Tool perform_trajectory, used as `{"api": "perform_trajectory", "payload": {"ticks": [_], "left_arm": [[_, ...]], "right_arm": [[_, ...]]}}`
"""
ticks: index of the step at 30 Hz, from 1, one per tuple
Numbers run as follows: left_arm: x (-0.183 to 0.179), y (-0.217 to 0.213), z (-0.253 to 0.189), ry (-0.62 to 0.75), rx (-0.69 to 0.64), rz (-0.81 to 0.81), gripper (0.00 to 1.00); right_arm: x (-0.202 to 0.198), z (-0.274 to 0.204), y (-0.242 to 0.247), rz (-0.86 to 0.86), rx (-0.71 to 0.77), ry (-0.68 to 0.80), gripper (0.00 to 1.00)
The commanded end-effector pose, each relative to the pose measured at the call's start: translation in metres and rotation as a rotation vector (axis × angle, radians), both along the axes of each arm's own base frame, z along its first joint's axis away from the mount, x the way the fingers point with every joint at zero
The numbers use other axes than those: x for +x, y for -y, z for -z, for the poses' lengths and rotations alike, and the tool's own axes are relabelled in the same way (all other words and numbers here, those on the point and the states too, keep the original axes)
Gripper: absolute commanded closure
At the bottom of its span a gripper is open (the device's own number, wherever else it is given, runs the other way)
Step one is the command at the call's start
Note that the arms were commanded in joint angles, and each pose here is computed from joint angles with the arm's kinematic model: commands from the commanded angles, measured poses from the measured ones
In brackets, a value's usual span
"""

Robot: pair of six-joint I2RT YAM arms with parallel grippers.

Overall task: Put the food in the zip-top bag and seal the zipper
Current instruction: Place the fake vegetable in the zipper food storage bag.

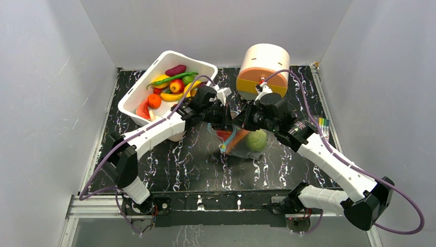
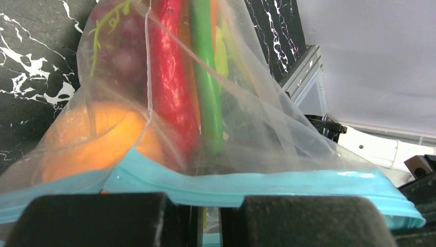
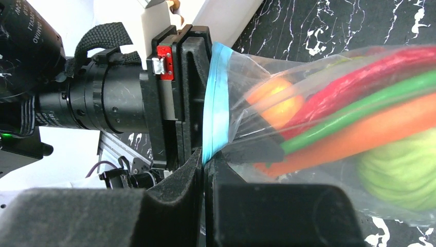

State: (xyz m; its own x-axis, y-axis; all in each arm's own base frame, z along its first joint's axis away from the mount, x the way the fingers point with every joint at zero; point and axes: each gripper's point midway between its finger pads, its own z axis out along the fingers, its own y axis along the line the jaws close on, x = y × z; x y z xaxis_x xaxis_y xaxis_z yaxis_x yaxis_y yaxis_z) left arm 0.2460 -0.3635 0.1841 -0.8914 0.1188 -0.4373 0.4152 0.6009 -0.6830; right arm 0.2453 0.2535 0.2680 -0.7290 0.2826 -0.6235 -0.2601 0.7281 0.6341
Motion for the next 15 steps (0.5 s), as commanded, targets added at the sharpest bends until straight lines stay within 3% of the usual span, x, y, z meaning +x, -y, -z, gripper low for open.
{"api": "perform_trajectory", "payload": {"ticks": [1, 6, 12, 15], "left_arm": [[0.009, 0.003, 0.007, 0.053, 0.006, -0.028, 1.00], [0.008, 0.003, -0.001, 0.054, -0.010, -0.035, 0.99], [0.002, -0.004, -0.033, 0.096, -0.056, -0.051, 0.62], [-0.001, -0.011, -0.050, 0.137, -0.075, -0.071, 0.53]], "right_arm": [[-0.004, -0.067, -0.023, -0.067, 0.179, 0.153, 1.00], [-0.003, -0.064, -0.020, -0.048, 0.170, 0.154, 1.00], [0.002, -0.055, -0.004, 0.037, 0.138, 0.156, 1.00], [0.006, -0.053, 0.006, 0.096, 0.124, 0.152, 1.00]]}}
